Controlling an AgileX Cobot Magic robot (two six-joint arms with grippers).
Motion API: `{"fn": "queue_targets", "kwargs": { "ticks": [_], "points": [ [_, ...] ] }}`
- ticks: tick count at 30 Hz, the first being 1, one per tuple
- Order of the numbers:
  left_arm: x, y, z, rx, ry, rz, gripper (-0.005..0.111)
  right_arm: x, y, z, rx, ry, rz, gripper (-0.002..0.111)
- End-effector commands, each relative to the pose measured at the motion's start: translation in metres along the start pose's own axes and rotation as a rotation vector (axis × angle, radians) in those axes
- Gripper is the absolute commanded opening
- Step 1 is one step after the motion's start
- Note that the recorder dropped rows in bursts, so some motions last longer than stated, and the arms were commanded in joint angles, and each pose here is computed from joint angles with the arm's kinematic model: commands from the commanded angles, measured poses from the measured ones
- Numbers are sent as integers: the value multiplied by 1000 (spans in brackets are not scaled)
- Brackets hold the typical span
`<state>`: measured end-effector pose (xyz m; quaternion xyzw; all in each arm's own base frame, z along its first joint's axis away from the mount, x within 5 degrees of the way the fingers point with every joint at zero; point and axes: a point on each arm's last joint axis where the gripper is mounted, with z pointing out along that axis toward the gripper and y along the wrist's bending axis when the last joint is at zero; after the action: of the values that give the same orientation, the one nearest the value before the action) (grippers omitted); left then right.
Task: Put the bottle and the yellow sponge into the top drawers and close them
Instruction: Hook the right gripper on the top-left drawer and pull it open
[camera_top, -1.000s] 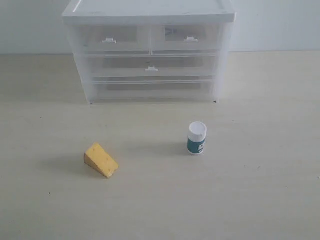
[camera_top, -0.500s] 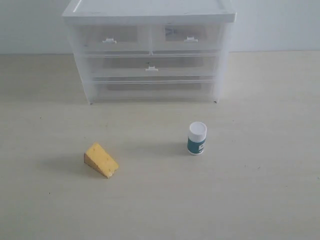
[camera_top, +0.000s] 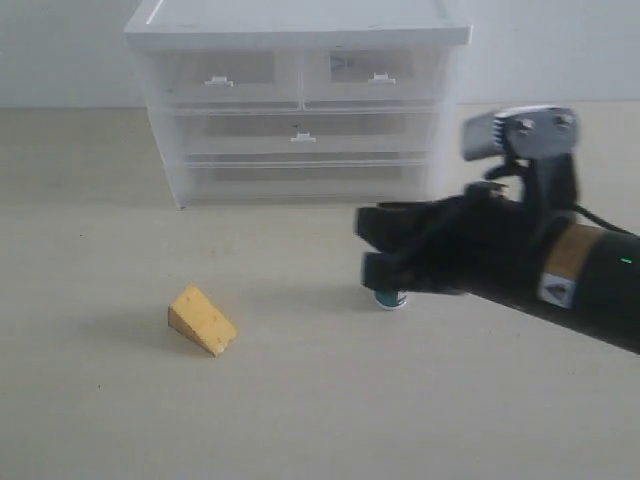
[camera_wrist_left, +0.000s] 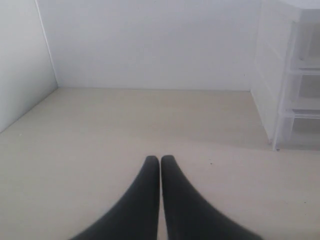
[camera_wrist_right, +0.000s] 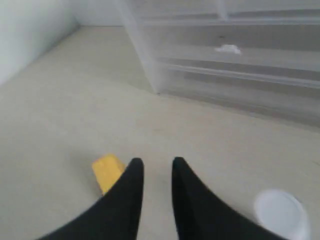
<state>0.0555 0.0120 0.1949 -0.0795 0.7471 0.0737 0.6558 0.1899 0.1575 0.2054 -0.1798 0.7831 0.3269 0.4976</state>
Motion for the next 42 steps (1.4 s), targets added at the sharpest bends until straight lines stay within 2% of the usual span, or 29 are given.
{"fn": "queue_targets", "kwargs": {
  "ticks": [1,2,5,7,9,11,16,21,28,34,37,42],
  "points": [
    [1,0,1,4,3,-16,4,-13,19,54,-172,-103,139,52],
    [1,0,1,4,3,-16,4,-16,20,63,-200,-133,186,56],
    [1,0,1,4,3,-16,4,-22,16,97,-240,-206,461,65],
    [1,0,1,4,3,-16,4,-20,9,120,-250,-231,684,66],
    [1,0,1,4,3,-16,4,-17,3,138,-258,-244,844,66],
    [1,0,1,4,3,-16,4,-15,1,156,-286,-243,940,66],
    [1,0,1,4,3,-16,4,-17,-3,197,-342,-271,1010,66],
    [1,0,1,4,3,-16,4,-25,-9,219,-348,-348,1050,66],
    [1,0,1,4,3,-16,4,-28,-14,242,-247,-310,1074,66],
    [1,0,1,4,3,-16,4,-33,-18,254,-244,-357,1077,65],
    [1,0,1,4,3,-16,4,-31,-20,255,-240,-366,1087,54],
    [1,0,1,4,3,-16,4,-32,-22,255,-227,-389,1115,9]
  ]
}}
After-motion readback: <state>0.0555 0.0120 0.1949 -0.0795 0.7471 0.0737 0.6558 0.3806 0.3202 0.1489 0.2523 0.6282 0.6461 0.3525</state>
